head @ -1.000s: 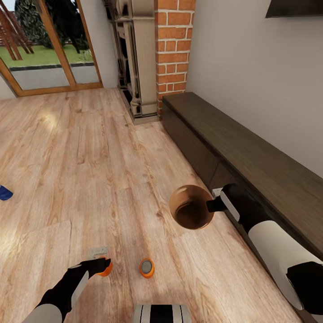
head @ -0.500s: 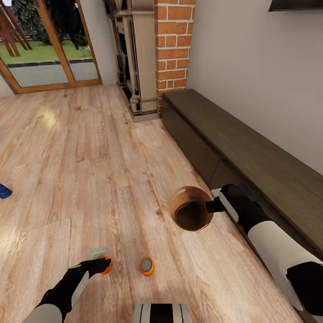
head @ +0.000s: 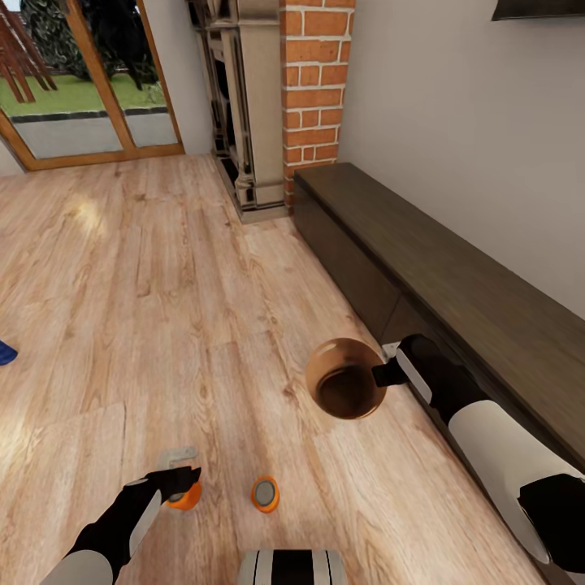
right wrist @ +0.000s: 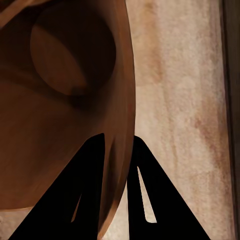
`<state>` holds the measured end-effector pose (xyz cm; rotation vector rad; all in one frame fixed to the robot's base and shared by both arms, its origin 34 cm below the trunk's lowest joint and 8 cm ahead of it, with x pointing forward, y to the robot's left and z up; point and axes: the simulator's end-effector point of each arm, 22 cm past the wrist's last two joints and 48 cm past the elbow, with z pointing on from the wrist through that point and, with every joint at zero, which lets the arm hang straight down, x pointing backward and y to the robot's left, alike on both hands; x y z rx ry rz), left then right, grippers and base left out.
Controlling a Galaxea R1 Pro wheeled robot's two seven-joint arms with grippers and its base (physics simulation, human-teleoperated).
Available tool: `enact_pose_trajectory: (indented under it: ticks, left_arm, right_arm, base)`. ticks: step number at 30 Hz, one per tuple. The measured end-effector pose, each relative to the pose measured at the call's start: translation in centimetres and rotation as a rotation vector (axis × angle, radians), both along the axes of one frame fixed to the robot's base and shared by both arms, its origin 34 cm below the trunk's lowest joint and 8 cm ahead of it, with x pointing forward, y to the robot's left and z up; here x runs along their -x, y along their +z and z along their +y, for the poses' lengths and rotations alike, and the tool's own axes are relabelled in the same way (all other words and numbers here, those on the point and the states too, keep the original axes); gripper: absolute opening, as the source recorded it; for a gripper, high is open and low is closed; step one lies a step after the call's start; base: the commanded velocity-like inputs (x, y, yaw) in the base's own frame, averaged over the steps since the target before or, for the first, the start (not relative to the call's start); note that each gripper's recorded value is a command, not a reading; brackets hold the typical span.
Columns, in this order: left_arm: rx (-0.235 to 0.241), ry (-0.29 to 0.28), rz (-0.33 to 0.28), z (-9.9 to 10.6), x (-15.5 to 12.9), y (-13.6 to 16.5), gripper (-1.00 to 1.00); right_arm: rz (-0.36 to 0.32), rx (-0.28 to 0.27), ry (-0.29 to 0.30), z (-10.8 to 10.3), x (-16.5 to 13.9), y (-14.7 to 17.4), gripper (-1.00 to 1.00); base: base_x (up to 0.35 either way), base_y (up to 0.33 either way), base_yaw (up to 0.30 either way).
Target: Put the three can of soda from the living room inside the tash can in the kitchen.
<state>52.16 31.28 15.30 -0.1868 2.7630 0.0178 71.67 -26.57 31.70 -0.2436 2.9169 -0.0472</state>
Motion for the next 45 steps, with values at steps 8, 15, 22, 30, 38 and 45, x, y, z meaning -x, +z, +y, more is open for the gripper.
enact_pose_trajectory:
  ticks: [8, 15, 22, 30, 38, 45]
  left_arm:
    - [0.002, 0.000, 0.025, 0.0, 0.9, -1.1, 1.00]
    - [0.003, -0.001, 0.025, -0.1, 0.9, -1.1, 1.00]
    - [0.003, -0.001, 0.023, -0.1, 0.8, -1.1, 1.00]
    - [-0.002, 0.000, 0.029, 0.1, 1.1, -1.2, 1.00]
    - [-0.006, 0.001, 0.031, 0.1, 1.1, -1.3, 1.00]
    - [-0.009, 0.002, 0.032, 0.1, 1.2, -1.3, 1.00]
  right_arm:
    - [0.026, 0.003, 0.001, -0.1, 0.6, -1.7, -1.00]
    - [0.027, -0.001, 0.003, 0.2, 0.6, -1.7, -1.00]
    - [0.027, -0.004, 0.005, 0.5, 0.6, -1.7, -1.00]
    - [0.027, -0.005, 0.005, 0.5, 0.6, -1.7, -1.00]
    - [0.027, -0.004, 0.006, 0.5, 0.6, -1.7, -1.00]
    - [0.028, -0.004, 0.006, 0.5, 0.7, -1.8, -1.00]
  base:
    - [0.006, 0.000, 0.000]
    - [0.000, 0.000, 0.000]
    - [0.000, 0.000, 0.000]
    - [0.000, 0.000, 0.000]
    - [0.000, 0.000, 0.000]
    - [0.000, 0.000, 0.000]
